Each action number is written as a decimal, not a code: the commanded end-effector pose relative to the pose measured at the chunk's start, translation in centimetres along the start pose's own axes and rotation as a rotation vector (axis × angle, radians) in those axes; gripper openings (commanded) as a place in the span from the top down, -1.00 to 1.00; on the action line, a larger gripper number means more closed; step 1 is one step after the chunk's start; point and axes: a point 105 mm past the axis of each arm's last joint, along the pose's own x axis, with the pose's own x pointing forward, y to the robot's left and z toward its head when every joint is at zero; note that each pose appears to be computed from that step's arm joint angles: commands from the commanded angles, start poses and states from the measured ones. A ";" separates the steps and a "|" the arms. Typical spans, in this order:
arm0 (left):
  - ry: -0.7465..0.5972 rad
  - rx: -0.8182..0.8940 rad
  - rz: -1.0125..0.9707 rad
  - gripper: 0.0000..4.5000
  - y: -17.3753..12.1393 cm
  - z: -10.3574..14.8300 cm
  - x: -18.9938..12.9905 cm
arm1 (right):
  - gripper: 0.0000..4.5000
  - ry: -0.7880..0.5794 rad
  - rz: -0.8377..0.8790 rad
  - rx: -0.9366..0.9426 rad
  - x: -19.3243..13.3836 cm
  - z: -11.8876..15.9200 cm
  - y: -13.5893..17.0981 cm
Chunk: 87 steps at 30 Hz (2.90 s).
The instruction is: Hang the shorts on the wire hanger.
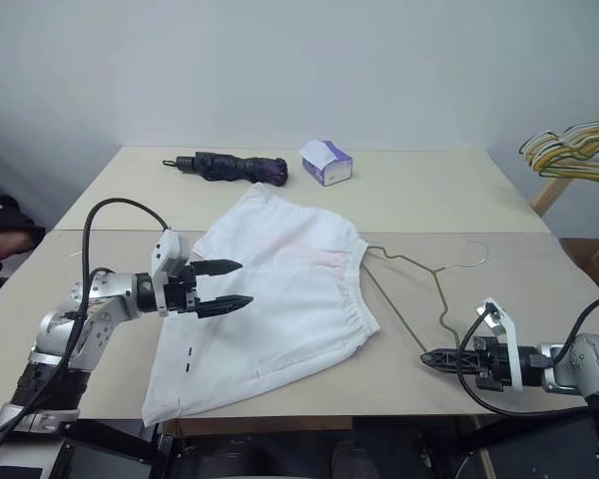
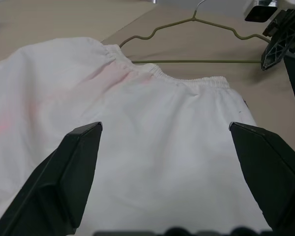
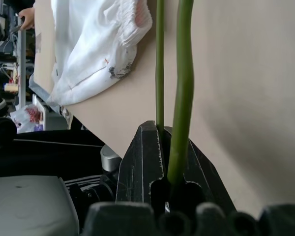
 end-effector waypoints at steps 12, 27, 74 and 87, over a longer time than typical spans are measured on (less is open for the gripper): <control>-0.014 0.068 -0.010 -0.99 -0.2 0.8 0.5 | 1.00 0.166 0.030 -0.225 -0.5 0.5 1.5; -0.007 0.076 0.001 -0.99 -0.5 0.3 0.7 | 1.00 0.193 -0.002 -0.148 1.7 6.1 0.3; -0.016 0.131 -0.023 -0.99 -0.2 0.7 1.4 | 1.00 0.077 0.044 -0.887 5.3 12.8 5.5; -0.379 0.266 -0.059 -0.99 1.7 13.6 -1.6 | 1.00 0.049 -0.048 -1.246 6.9 12.5 9.6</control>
